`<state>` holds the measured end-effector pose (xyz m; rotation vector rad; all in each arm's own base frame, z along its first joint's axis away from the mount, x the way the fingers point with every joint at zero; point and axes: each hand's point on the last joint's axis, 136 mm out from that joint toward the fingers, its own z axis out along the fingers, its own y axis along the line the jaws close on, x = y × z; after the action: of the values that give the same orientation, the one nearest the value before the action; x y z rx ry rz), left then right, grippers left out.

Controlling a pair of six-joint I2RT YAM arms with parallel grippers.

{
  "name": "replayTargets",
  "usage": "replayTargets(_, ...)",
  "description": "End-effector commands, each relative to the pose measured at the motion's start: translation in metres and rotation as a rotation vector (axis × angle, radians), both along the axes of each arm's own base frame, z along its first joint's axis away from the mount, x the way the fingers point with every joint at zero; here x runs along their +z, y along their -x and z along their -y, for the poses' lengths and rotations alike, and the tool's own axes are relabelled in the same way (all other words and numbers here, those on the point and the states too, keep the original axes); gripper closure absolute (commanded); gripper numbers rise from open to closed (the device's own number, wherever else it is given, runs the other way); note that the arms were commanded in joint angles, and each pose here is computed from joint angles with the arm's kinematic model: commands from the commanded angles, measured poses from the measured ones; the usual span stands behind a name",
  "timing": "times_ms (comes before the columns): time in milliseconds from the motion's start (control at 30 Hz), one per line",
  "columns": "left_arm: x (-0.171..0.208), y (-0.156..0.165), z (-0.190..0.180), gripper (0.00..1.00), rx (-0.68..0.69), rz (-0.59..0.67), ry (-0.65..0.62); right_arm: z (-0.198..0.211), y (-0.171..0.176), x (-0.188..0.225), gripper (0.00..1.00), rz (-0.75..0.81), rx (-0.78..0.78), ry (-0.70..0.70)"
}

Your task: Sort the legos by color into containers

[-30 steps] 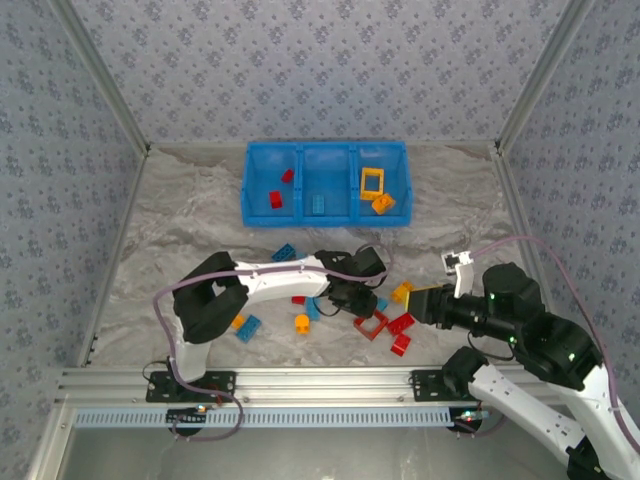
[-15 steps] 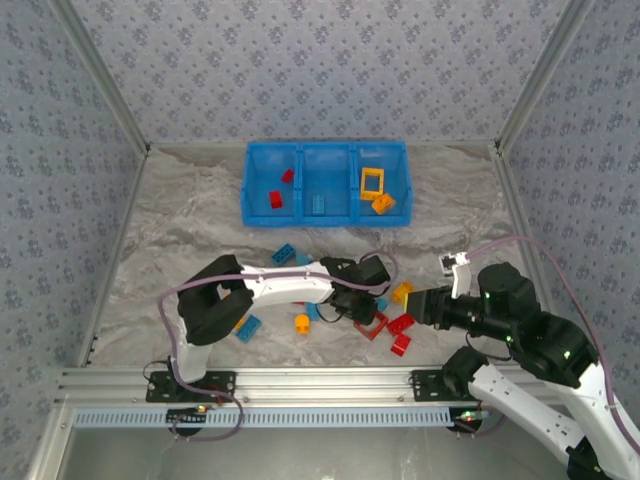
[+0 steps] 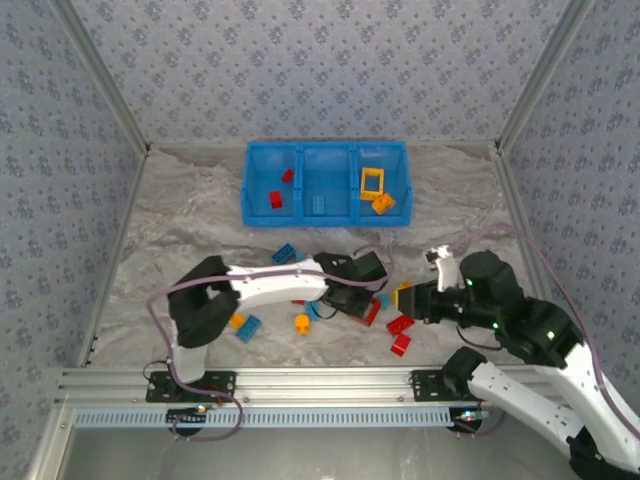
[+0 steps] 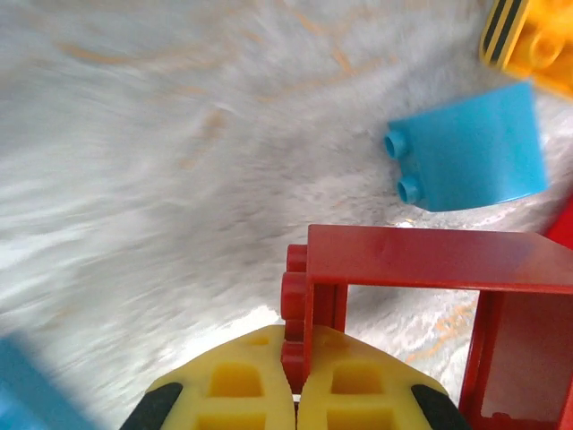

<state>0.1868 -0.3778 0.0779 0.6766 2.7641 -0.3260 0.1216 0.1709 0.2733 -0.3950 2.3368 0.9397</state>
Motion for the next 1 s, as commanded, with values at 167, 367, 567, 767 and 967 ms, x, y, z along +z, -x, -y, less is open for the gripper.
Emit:
replayTargets(167, 0.087, -0.097, -0.152, 1.00, 0.395, 0.117, -0.059, -0.111, -0.019, 0.044, 0.65, 0.378, 0.277, 0.183)
replayTargets(367, 0.105, -0.185, -0.226, 1.00, 0.609, 0.252, -0.131, -0.151, -0.047, 0.061, 0.67, 0.466, 0.192, 0.091)
replayTargets(567, 0.117, -0.274, -0.243, 1.00, 0.722, 0.417, -0.205, -0.162, -0.079, 0.056, 0.67, 0.484, 0.090, 0.105)
replayTargets(767, 0.109, -0.336, -0.236, 1.00, 0.757, 0.466, -0.239, -0.159, -0.121, 0.055, 0.62, 0.525, -0.059, 0.133)
replayTargets(967, 0.088, -0.372, -0.228, 1.00, 0.732, 0.462, -0.258, -0.174, -0.148, 0.056, 0.61, 0.539, -0.091, 0.145)
